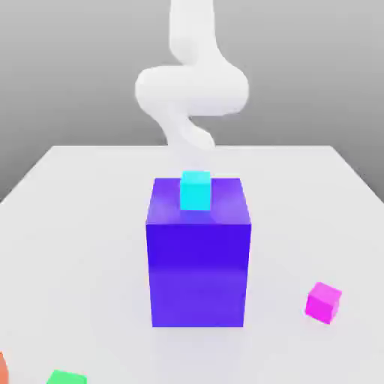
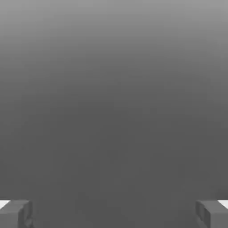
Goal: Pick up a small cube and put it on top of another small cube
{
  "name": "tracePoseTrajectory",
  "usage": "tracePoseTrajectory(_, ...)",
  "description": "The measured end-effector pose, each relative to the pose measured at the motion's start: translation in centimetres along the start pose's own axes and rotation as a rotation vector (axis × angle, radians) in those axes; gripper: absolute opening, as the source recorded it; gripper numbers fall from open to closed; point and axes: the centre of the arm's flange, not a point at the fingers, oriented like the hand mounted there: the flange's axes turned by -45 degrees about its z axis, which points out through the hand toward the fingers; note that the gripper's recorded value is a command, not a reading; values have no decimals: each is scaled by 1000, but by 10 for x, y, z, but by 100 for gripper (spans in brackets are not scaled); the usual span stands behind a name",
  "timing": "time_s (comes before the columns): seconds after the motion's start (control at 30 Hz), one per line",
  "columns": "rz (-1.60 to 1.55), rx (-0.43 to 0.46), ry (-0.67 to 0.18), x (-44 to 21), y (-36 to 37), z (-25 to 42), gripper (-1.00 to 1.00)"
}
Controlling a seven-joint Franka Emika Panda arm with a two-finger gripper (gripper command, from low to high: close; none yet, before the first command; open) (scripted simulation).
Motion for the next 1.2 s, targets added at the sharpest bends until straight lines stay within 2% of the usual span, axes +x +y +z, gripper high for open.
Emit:
tracePoseTrajectory(0.17, -154, 102, -157, -28, -53, 111, 0)
tracePoseTrajectory(0.33, -315, 182, -306, -84, -112, 202, 0)
tracePoseTrajectory(0.53, -523, 252, -479, -182, -177, 284, 0)
tracePoseTrajectory(0.73, -756, 297, -643, -303, -223, 332, 0)
tracePoseTrajectory(0.93, -799, 300, -679, -362, -225, 379, 0)
tracePoseTrajectory(0.97, -799, 300, -679, -369, -225, 386, -100)
tracePoseTrajectory(1.2, -800, 300, -680, -370, -225, 388, -100)
